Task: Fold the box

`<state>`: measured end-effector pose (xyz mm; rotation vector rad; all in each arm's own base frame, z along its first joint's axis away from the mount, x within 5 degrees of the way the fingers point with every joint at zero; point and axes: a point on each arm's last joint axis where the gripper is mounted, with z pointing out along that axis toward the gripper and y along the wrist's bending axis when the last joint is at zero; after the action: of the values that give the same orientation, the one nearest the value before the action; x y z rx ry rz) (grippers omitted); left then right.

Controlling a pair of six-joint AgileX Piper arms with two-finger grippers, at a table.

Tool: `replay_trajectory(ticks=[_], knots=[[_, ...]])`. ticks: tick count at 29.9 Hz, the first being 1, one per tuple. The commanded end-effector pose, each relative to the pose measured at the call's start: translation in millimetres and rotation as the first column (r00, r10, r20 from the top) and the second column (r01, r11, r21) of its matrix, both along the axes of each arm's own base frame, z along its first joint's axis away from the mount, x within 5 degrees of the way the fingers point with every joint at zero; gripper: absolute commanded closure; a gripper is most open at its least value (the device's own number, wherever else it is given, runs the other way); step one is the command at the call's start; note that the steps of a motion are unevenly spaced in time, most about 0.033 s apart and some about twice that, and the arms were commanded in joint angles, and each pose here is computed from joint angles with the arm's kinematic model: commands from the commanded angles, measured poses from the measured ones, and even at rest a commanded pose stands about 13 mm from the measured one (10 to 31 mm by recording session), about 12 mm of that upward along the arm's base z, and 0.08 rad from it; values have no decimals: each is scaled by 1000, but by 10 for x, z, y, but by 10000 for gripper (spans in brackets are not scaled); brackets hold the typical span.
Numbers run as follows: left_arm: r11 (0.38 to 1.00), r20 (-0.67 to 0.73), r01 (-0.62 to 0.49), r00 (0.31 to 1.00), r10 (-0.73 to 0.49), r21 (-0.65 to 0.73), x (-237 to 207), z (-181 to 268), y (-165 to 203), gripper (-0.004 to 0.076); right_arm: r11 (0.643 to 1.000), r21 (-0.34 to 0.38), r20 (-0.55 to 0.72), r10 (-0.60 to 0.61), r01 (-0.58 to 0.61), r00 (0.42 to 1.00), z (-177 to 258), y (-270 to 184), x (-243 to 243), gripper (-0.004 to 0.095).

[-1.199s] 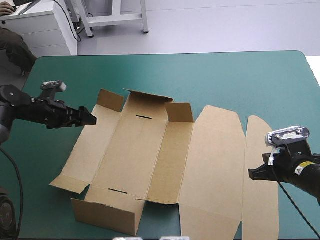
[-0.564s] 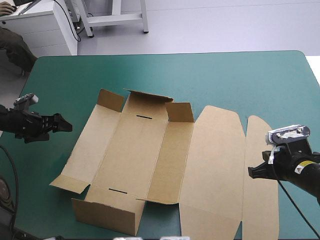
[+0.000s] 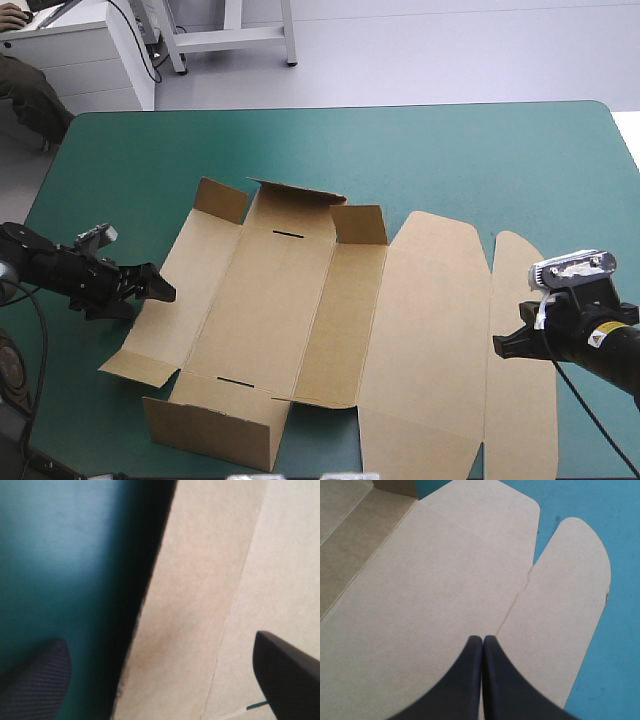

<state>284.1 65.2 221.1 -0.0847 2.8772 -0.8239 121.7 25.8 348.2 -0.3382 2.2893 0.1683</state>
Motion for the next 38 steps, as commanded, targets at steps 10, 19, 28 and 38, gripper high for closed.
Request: replay_trajectory(ticks=[10,19,28,38], knots=[[983,-57,159,985,-164,-89,-124,35,-460,14,1000,17,90,-10,8,996,127,-3,30,928],[979,-85,182,978,-190,-96,-133,26,-611,15,1000,22,110,-14,12,994,142,-3,42,928],[983,-105,154,981,-164,-98,-134,26,-610,347,1000,23,118,-16,13,993,148,-4,47,928],[986,-115,133,983,-145,-105,-131,29,-615,643,1000,25,134,-19,16,991,160,-5,56,928]])
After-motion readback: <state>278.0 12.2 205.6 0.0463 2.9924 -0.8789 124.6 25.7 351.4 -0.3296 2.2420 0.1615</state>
